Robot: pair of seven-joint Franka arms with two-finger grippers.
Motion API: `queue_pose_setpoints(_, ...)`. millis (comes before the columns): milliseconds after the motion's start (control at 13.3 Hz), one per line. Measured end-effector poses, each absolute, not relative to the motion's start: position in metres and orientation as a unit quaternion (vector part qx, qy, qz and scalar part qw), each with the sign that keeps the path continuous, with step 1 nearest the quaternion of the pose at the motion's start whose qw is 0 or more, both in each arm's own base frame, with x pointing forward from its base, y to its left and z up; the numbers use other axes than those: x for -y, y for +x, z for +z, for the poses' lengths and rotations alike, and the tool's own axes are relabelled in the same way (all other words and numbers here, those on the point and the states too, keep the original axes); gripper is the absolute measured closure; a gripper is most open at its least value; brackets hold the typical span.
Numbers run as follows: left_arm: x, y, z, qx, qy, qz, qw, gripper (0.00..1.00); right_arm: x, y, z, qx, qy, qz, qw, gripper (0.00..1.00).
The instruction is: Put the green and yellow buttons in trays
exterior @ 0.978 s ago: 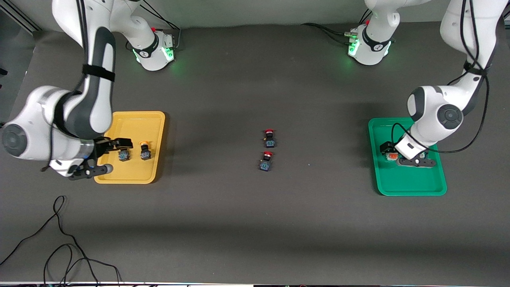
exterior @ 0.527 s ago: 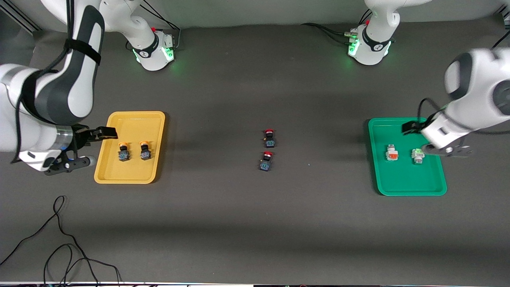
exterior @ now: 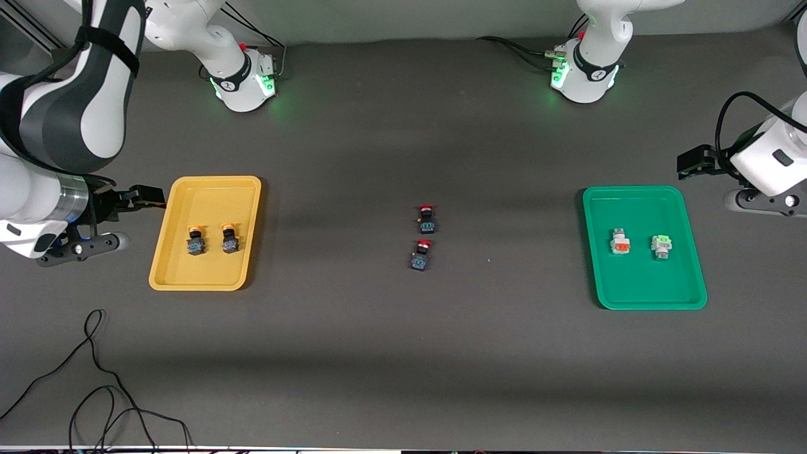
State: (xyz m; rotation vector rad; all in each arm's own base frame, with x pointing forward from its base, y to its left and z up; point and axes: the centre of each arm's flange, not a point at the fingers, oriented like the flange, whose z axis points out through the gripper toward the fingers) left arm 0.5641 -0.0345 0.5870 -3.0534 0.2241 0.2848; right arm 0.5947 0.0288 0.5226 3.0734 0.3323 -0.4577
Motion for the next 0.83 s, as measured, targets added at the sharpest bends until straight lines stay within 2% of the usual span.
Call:
queue_pose_setpoints(301, 0.038, 0.570, 0.577, -0.077, -0.991, 0.105, 0.032, 0.00, -0.029, 0.589, 0.530, -0.096, 0.983, -0.156, 0.009, 0.00)
queue_pose_setpoints(827, 0.064, 0.565, 0.585, -0.098, -0.990, 0.096, 0.037, 0.00, 0.016, 0.564, 0.566, -0.086, 0.988, -0.127, -0.020, 0.00)
